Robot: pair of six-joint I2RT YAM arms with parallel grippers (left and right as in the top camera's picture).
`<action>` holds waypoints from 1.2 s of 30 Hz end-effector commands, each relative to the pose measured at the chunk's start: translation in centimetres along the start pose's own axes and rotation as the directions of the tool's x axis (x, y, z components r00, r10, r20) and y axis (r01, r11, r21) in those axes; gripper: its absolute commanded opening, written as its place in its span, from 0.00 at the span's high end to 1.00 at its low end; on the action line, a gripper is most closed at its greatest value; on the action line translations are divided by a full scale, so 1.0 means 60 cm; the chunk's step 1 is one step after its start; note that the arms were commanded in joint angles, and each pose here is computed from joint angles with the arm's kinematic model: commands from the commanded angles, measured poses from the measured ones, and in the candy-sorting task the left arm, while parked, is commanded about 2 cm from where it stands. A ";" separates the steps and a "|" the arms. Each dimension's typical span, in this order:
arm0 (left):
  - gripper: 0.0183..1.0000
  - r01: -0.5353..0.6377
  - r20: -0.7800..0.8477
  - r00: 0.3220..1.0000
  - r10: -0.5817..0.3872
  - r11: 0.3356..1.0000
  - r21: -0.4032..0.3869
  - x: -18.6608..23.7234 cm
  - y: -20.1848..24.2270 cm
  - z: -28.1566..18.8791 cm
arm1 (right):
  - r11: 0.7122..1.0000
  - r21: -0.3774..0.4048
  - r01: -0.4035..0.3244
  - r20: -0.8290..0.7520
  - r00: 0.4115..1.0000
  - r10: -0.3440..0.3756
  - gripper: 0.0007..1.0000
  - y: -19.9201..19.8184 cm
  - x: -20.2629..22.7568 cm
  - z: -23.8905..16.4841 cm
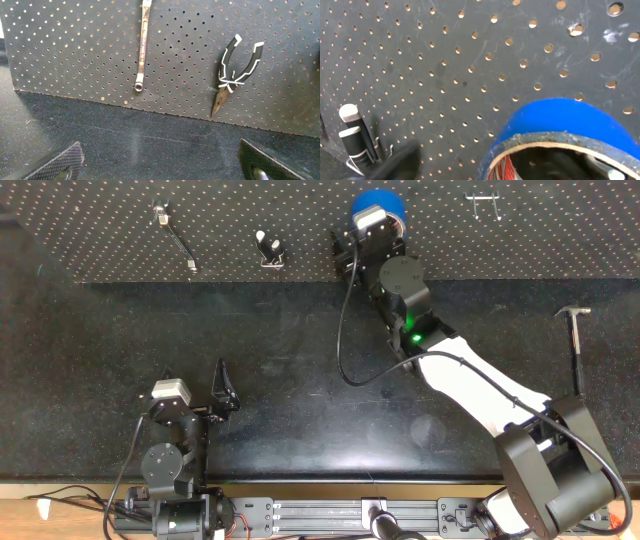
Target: Place Tools Onto Pegboard
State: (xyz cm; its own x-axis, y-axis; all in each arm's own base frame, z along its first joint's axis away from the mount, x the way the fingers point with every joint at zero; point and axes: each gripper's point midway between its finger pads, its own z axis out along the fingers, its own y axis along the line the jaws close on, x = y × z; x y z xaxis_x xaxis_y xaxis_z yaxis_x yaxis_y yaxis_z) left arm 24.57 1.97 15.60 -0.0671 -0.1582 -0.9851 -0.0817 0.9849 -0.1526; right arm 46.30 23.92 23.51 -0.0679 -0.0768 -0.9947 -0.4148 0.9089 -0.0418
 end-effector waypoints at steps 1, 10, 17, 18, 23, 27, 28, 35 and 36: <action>0.00 -0.002 0.000 1.000 0.002 1.000 0.006 0.001 -0.002 -0.001 | 0.994 -0.107 0.009 0.063 0.998 -0.003 0.02 0.032 -0.056 -0.021; 0.00 -0.002 0.000 1.000 0.002 1.000 0.006 0.001 -0.002 -0.001 | 0.998 0.046 -0.044 -0.399 0.915 0.058 0.02 -0.102 0.016 -0.197; 0.00 -0.002 0.000 1.000 0.002 1.000 0.006 0.001 -0.002 -0.001 | 0.926 0.378 -0.021 -0.776 0.538 0.329 0.02 -0.258 0.201 -0.396; 0.00 -0.002 0.000 1.000 0.002 1.000 0.006 0.001 -0.002 -0.001 | 0.930 0.369 -0.004 -0.803 0.503 0.320 0.02 -0.266 0.211 -0.414; 0.00 -0.002 0.000 1.000 0.002 1.000 0.006 0.001 -0.002 -0.001 | 0.892 0.452 0.019 -0.827 0.382 0.412 0.02 -0.340 0.257 -0.487; 0.00 -0.002 0.000 1.000 0.002 1.000 0.006 0.001 -0.002 -0.001 | 0.831 0.555 -0.029 -0.797 0.269 0.541 0.02 -0.370 0.302 -0.534; 0.00 -0.002 0.000 1.000 0.002 1.000 0.006 0.001 -0.002 -0.001 | 0.828 0.560 -0.033 -0.797 0.253 0.549 0.02 -0.370 0.309 -0.537; 0.00 -0.002 0.000 1.000 0.002 1.000 0.005 0.001 -0.002 -0.001 | 0.855 0.519 -0.022 -0.837 0.191 0.513 0.02 -0.406 0.356 -0.558; 0.00 -0.002 0.000 1.000 0.002 1.000 0.006 0.001 -0.002 -0.001 | 0.853 0.521 -0.020 -0.836 0.191 0.515 0.02 -0.414 0.360 -0.563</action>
State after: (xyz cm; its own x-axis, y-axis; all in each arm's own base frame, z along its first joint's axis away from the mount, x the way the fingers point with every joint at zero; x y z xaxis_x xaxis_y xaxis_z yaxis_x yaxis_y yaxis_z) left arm 24.57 1.97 15.59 -0.0675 -0.1582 -0.9851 -0.0817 0.9849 -0.1526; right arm 24.87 -13.05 6.83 -0.9790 0.1405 -0.1475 0.1508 0.9867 -0.0608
